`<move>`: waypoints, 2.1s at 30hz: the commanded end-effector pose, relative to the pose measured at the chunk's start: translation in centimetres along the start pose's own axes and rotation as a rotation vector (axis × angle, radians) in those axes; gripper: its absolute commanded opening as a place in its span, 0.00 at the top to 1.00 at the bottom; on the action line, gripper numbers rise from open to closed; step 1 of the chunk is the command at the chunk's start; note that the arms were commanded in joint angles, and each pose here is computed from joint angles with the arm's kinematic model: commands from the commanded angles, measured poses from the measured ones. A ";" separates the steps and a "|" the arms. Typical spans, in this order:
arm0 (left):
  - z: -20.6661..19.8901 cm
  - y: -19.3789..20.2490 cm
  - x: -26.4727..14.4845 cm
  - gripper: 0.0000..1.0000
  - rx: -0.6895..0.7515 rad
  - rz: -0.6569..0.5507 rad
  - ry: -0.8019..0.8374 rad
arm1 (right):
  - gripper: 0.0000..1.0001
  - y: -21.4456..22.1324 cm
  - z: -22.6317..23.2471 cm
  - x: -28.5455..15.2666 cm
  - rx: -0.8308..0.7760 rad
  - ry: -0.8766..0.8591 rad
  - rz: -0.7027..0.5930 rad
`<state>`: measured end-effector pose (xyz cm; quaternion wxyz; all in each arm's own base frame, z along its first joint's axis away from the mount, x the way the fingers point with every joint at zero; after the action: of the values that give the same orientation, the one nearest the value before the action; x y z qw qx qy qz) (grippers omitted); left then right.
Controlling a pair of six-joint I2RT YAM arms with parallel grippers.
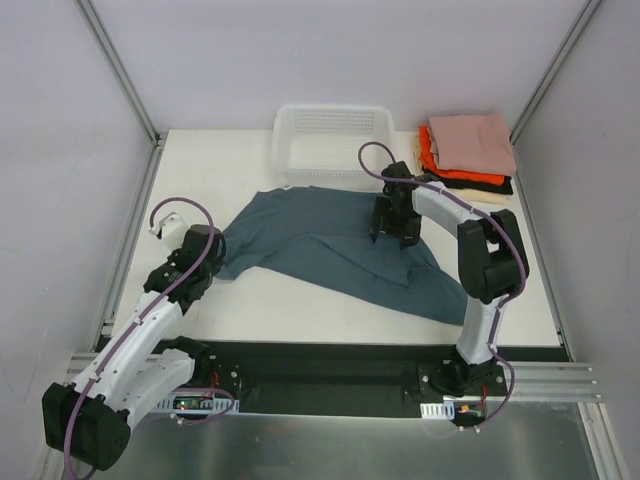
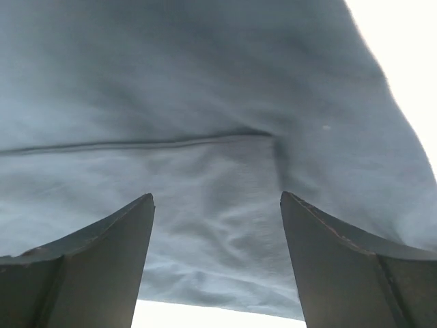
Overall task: Fold and stack the t-shirts
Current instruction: Flatten the tshirt out
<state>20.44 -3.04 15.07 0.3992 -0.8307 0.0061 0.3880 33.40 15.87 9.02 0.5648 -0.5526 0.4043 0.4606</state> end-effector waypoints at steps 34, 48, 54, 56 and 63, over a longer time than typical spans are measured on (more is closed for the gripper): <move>-0.5 -1.8 -1.2 1.00 -0.023 -0.046 0.012 | 0.70 1.5 -1.7 -1.1 0.078 0.096 -0.021; -0.3 -1.7 -1.2 1.00 -0.019 -0.037 0.009 | 0.67 1.0 -1.4 0.9 0.070 0.106 0.020; -0.2 -1.8 -1.4 1.00 -0.022 -0.042 0.012 | 0.80 1.6 -1.5 1.1 0.076 0.106 0.028; -0.3 -1.9 -1.5 1.00 -0.027 -0.045 0.017 | 0.87 1.5 -1.5 0.7 0.076 0.102 0.015; -0.7 -2.6 -2.1 1.00 -0.045 -0.065 0.036 | 0.99 0.6 -2.0 -4.0 0.057 0.098 -0.112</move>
<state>20.04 -2.88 16.23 0.3973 -0.8357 0.0029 0.3791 32.00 14.13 7.67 0.5557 -0.5536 0.4538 0.4229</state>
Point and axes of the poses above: each gripper's point midway between its finger pads, its own x axis out along the fingers, its own z axis along the line the jaws close on, y = z × x, the point moved 5 cm from there along -x, back along the fingers, and after that the axes turned 11 degrees about -x, right-handed, at the moved point
